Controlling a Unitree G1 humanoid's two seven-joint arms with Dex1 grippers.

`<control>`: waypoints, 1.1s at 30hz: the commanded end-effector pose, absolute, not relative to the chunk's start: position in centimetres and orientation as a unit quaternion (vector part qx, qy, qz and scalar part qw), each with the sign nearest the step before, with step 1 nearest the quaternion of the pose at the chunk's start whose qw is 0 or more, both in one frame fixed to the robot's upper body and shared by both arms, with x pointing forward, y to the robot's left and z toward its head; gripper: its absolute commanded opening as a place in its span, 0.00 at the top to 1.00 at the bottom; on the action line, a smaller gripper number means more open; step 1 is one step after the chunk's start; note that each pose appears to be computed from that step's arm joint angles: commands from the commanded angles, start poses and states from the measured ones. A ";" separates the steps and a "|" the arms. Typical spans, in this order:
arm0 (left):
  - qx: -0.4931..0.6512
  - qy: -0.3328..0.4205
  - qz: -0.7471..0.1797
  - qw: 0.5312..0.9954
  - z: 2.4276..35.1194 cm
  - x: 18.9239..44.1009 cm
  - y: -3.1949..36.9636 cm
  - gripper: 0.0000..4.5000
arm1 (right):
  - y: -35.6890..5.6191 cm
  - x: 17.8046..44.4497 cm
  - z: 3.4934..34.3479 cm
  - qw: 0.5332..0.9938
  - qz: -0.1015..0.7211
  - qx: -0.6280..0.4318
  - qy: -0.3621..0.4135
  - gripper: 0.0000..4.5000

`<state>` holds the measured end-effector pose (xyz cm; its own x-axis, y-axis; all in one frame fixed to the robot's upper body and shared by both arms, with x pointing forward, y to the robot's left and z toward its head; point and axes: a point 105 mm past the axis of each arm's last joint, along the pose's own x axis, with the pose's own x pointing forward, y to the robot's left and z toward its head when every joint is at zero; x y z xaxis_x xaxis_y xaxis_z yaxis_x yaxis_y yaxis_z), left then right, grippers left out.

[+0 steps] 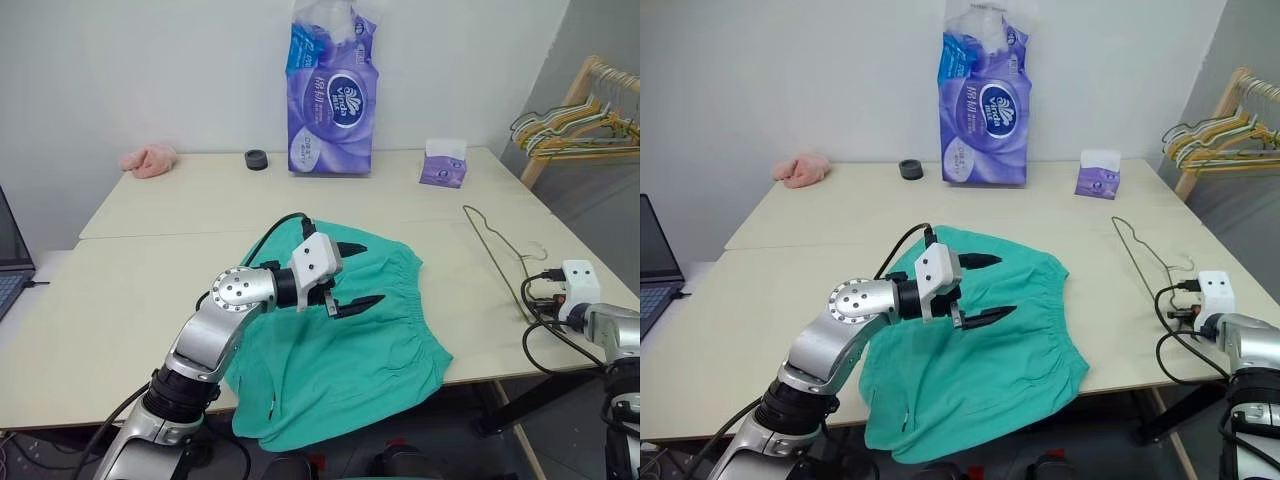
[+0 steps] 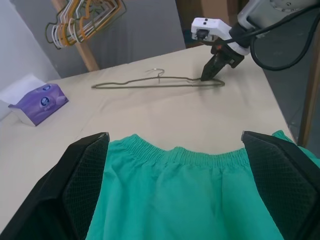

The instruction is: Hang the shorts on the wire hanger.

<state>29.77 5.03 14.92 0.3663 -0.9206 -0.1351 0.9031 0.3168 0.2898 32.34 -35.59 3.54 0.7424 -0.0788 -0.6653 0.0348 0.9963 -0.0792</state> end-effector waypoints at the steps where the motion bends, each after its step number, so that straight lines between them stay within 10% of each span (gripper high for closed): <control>1: 0.152 -0.051 -0.527 0.835 16.6 31.5 6.7 0.00 | -35.3 32.3 3.6 0.931 -0.024 -0.053 0.361 1.00; 15: 0.086 0.006 -0.393 0.916 19.1 38.8 17.0 0.00 | -26.3 35.2 13.9 0.868 0.177 -0.452 0.104 1.00; 33: 0.026 0.193 -0.550 0.812 14.0 33.5 16.2 0.00 | -15.5 33.2 17.9 0.695 0.337 -0.614 -0.162 1.00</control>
